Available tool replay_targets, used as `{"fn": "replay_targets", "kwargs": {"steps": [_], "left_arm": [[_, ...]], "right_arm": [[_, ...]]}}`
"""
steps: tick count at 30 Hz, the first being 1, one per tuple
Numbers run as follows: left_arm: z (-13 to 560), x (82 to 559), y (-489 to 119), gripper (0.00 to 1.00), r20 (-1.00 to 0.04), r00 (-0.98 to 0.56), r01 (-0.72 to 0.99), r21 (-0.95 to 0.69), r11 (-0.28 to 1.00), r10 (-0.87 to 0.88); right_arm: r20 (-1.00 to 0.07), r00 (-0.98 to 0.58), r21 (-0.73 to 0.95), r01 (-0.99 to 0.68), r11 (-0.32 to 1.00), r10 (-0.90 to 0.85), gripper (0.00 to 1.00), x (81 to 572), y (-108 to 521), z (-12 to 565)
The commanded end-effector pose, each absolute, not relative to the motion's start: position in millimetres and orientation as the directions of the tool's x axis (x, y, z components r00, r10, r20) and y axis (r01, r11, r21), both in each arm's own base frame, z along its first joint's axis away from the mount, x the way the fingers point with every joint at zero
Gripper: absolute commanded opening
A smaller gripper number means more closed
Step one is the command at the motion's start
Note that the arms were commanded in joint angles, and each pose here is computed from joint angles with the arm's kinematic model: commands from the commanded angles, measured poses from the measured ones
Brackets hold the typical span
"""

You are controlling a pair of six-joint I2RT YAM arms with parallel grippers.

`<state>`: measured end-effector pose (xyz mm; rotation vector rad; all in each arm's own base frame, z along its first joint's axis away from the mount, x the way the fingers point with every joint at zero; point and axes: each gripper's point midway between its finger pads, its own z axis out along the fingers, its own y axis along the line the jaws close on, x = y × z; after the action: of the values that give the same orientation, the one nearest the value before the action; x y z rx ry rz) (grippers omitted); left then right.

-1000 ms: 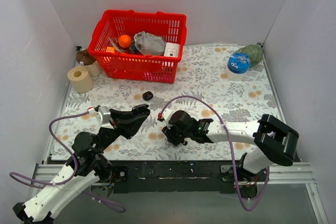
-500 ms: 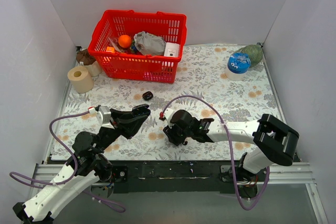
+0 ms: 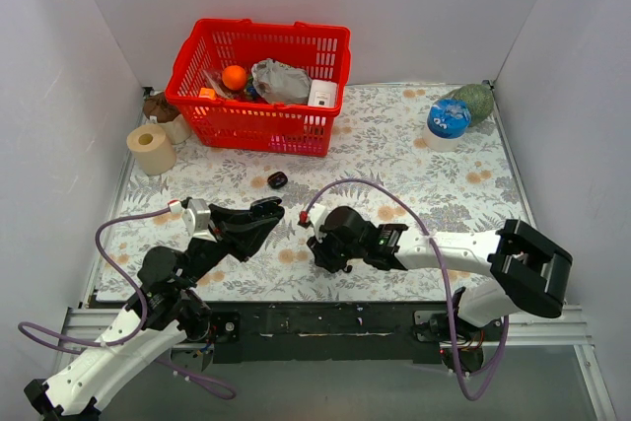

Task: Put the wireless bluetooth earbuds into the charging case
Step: Pick up the earbud from the center of the board.

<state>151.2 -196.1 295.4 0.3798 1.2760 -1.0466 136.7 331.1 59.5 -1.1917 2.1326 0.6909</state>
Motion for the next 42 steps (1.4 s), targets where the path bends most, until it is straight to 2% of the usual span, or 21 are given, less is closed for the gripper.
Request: {"fn": "replay_targets", "kwargs": {"steps": [1, 7, 17, 38, 42], "left_arm": [[295.5, 149.5, -198.0, 0.0, -0.904, -0.071, 0.81, -0.298, 0.504, -0.421], [295.3, 150.0, -198.8, 0.0, -0.906, -0.075, 0.81, -0.299, 0.505, -0.416], [292.7, 150.8, -198.9, 0.0, -0.907, -0.079, 0.807, -0.301, 0.508, -0.413], [290.8, 150.4, -198.8, 0.0, -0.906, -0.085, 0.806, -0.307, 0.506, -0.416], [290.9, 150.4, -199.4, 0.0, -0.904, -0.089, 0.807, -0.311, 0.503, -0.417]], "right_arm": [[-0.709, -0.425, 0.188, -0.883, 0.43, -0.563, 0.37, 130.2, 341.4, 58.2], [-0.687, -0.433, 0.174, -0.877, 0.447, -0.583, 0.45, 133.1, 339.8, 49.6], [-0.665, -0.445, 0.148, -0.866, 0.478, -0.599, 0.49, 138.4, 333.4, 37.5], [-0.65, -0.478, 0.106, -0.827, 0.551, -0.591, 0.5, 162.2, 323.4, 30.7], [-0.646, -0.485, 0.1, -0.819, 0.565, -0.589, 0.45, 165.6, 321.1, 28.6]]}}
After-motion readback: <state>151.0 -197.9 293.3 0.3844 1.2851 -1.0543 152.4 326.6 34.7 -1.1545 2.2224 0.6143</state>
